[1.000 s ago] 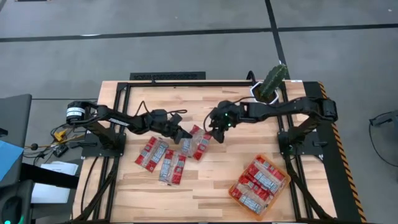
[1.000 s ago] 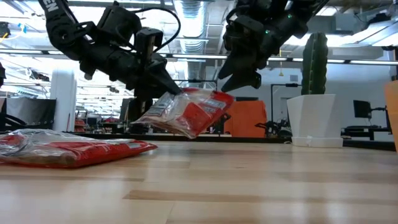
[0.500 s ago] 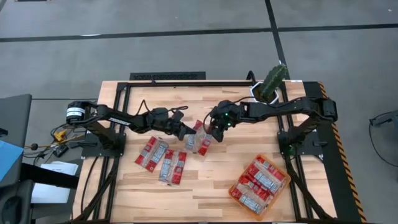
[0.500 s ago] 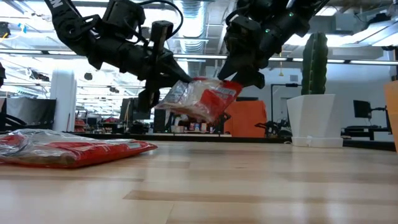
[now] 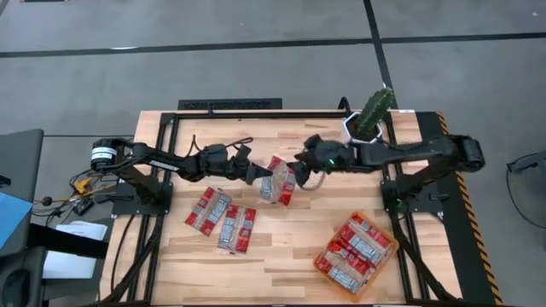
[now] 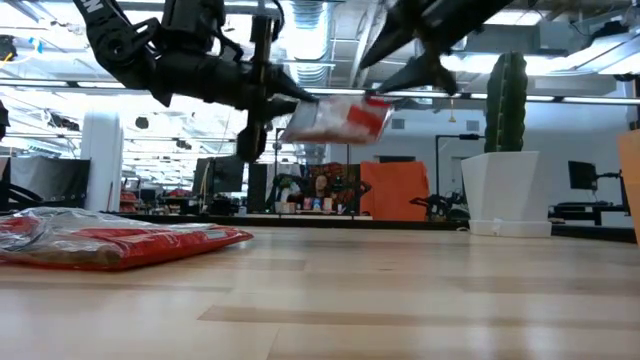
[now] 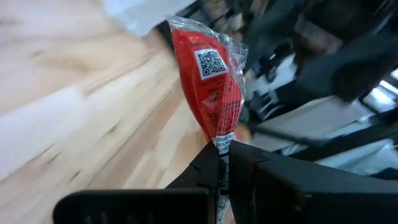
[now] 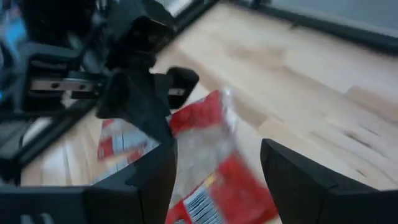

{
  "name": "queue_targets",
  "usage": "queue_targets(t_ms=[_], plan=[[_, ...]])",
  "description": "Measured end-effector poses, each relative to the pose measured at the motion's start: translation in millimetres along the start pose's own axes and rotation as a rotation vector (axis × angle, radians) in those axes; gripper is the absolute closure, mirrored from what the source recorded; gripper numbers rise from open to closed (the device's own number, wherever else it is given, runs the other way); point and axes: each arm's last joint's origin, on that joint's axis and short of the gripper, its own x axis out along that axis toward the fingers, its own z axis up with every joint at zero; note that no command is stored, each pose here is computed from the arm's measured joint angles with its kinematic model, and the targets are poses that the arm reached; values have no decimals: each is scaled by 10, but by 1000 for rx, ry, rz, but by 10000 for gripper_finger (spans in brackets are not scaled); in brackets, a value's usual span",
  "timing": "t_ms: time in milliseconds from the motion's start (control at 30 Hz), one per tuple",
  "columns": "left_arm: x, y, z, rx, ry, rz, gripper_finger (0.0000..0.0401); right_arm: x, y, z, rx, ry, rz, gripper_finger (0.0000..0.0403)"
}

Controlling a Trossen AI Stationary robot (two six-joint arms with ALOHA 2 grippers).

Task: Sort popcorn bags into baskets
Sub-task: Put the red popcorn bag into the orange bin

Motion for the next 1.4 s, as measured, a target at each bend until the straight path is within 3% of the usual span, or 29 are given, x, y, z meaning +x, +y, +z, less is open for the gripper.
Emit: queue_targets(t_ms=[200, 367, 600, 800, 933, 1167, 1400], plan=[[-9, -108, 73, -28, -77, -110, 401, -321, 74, -417, 138, -88, -16, 148], [-18, -150, 105, -48, -119, -149, 401, -339, 57, -666, 191, -112, -22, 148], [-14, -158, 86, -55, -119, -143, 401, -124, 142, -659, 139, -173, 42, 148], [-13, -170, 74, -55, -119, -148, 401, 132, 94, -655, 154, -132, 96, 154], [-13, -169, 72, -54, -115, -148, 401, 192, 109, -662, 166, -132, 132, 206], [-6, -134, 54, -66, -103, -107, 390, 106, 160, -637, 141, -135, 175, 376], [-8, -157, 32, -34, -16, -168, 303, -146, 135, -534, 124, -101, 196, 382]])
